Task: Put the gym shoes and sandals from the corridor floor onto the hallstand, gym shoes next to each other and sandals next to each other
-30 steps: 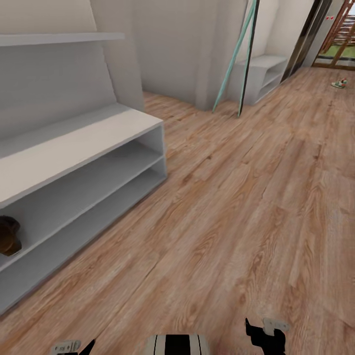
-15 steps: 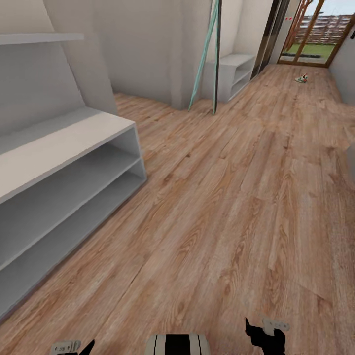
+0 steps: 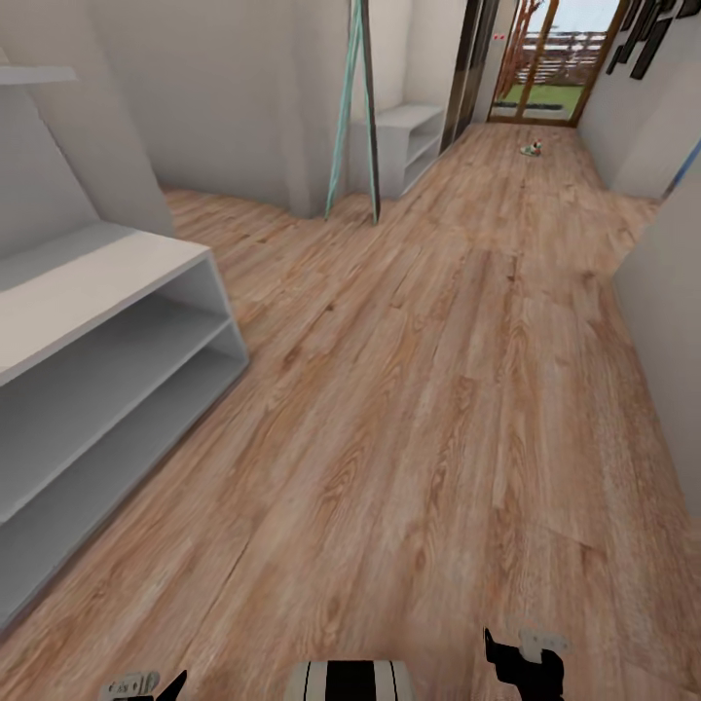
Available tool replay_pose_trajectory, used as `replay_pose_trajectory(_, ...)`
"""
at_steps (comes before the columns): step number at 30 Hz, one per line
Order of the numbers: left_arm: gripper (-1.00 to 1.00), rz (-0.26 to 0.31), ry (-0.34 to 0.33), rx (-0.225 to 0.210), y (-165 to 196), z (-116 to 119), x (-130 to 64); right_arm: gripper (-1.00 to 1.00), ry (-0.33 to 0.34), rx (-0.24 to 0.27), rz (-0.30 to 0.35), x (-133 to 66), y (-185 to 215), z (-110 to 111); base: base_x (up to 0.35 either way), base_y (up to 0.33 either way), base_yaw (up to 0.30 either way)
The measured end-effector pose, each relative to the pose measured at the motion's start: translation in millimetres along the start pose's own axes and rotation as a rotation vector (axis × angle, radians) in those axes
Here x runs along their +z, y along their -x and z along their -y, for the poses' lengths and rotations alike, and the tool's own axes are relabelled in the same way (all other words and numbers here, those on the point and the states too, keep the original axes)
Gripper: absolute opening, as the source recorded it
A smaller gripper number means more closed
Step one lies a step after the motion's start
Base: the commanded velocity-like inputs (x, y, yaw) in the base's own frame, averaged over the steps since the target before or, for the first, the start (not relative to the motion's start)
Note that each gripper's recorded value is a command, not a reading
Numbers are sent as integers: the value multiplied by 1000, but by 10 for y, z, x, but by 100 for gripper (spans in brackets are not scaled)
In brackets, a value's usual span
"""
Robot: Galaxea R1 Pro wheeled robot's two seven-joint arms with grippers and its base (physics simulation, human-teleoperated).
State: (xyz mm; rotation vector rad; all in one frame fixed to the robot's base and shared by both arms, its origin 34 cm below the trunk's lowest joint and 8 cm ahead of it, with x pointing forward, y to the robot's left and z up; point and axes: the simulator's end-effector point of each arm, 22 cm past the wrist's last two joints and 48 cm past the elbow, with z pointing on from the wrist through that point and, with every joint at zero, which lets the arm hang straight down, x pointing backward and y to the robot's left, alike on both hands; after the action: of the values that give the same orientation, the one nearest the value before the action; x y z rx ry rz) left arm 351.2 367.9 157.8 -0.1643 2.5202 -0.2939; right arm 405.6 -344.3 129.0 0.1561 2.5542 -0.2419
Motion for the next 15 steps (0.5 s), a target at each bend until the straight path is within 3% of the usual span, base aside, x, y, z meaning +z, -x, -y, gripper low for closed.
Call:
replay_pose_trajectory(8,100,1,1,-2,4,-3,0,100,0,0,0,-1,0,-3,21,0,-288)
replay_pose_trajectory(15,100,3,3,-4,9,-9,-2,100,1,1,0,-3,1,-8,250,0,-288)
